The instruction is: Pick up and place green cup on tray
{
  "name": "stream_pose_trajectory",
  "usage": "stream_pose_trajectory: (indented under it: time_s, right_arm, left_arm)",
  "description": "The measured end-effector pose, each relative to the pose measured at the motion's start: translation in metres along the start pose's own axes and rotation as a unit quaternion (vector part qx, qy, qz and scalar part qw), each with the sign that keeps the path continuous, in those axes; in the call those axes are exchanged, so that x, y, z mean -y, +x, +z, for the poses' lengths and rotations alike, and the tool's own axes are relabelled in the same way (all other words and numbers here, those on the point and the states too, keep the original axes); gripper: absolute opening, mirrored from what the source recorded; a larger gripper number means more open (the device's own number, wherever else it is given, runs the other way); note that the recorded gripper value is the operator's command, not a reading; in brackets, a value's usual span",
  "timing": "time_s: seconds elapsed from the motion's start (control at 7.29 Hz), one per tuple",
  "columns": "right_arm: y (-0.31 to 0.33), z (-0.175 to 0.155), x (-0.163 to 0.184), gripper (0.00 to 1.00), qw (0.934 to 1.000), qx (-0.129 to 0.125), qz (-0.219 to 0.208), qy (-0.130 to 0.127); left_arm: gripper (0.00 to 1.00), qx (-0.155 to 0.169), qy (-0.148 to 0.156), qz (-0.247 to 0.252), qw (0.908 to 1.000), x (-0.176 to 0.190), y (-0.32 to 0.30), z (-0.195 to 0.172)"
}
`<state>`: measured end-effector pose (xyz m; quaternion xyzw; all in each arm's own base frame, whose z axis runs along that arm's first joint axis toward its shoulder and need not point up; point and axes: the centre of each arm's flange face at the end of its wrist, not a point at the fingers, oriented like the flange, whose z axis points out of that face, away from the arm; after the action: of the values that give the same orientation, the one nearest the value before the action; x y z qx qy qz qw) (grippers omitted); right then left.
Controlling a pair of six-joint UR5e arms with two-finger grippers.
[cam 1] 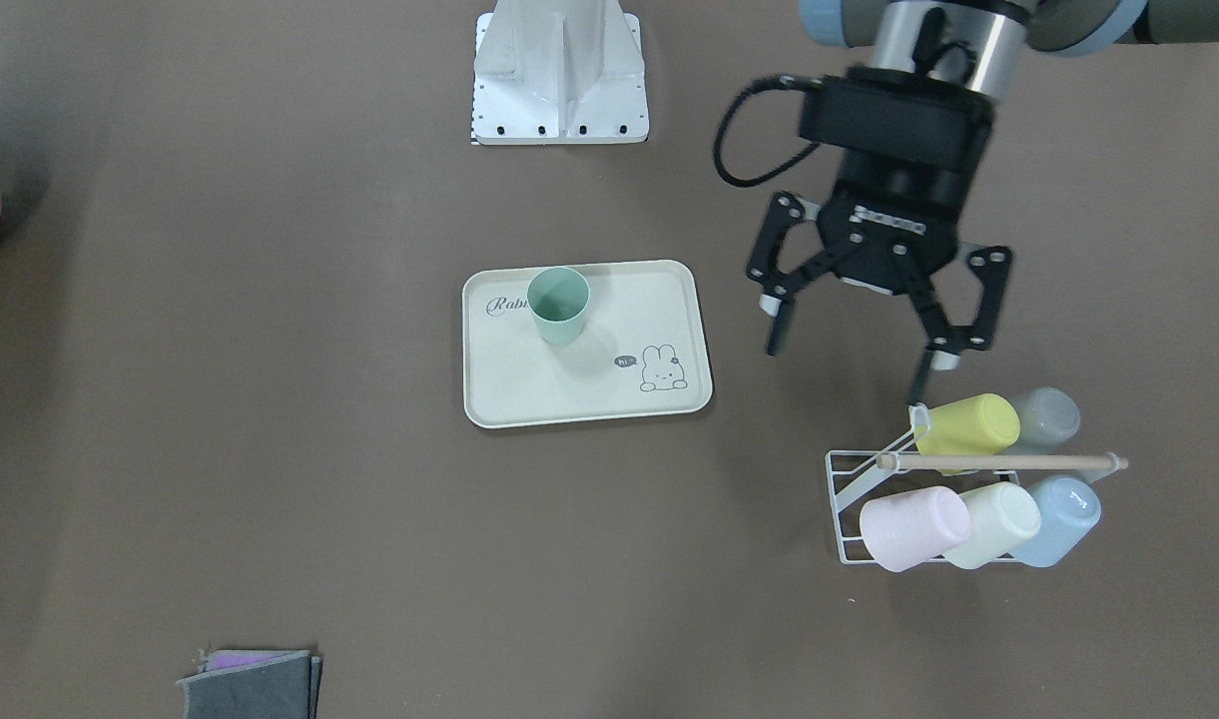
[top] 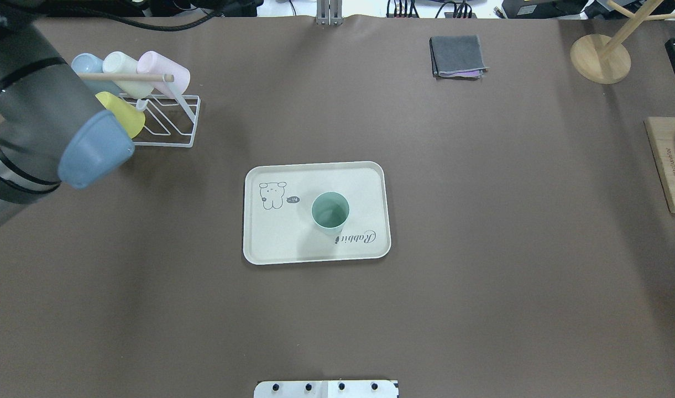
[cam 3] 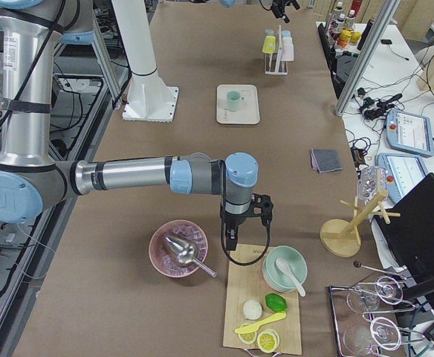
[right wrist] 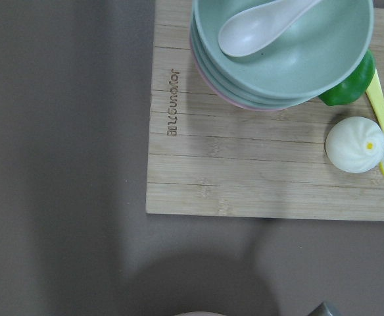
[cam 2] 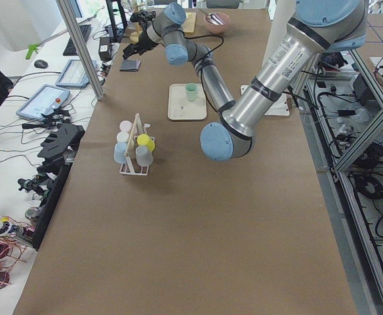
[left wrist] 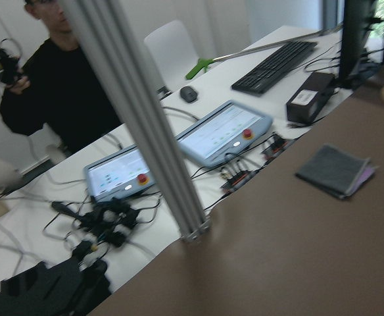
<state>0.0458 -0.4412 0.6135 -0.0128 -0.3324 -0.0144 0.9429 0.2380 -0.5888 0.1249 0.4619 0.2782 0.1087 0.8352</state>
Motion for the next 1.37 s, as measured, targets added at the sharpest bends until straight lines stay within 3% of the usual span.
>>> stream_pose_trajectory:
  time_s: [0.27,0.41,0.69,0.82,1.1,1.23,1.37]
  right_arm:
    - [0.001,0.001,-0.002,1.0,0.9999,0.015,0.005,-0.002]
    - [0.007,0.004,-0.005,1.0,0.9996,0.023,0.013,-0.004]
    - [0.021,0.006,-0.01,1.0,0.999,0.034,0.028,-0.005]
    - [0.024,0.006,-0.012,1.0,0.9989,0.035,0.03,-0.005]
    - [0.026,0.005,-0.012,1.0,0.9989,0.035,0.03,-0.004]
    - [0.026,0.005,-0.012,1.0,0.9989,0.035,0.031,-0.004]
    - [0.026,0.005,-0.011,1.0,0.9989,0.035,0.03,-0.003]
  left_arm:
    - [0.98,0.107,-0.101,-0.053,0.9877,-0.019,-0.109,0.0]
    - [0.98,0.126,-0.14,-0.078,0.979,-0.043,-0.149,0.001]
    - [0.98,0.083,-0.208,-0.15,0.9629,-0.102,-0.219,0.006]
    - [0.98,0.046,-0.246,-0.199,0.9475,-0.139,-0.255,0.01]
    - [0.98,-0.019,-0.307,-0.301,0.9024,-0.216,-0.323,0.021]
    - [0.98,-0.035,-0.327,-0.338,0.8821,-0.26,-0.35,0.026]
    - [0.98,-0.04,-0.339,-0.357,0.8697,-0.308,-0.367,0.029]
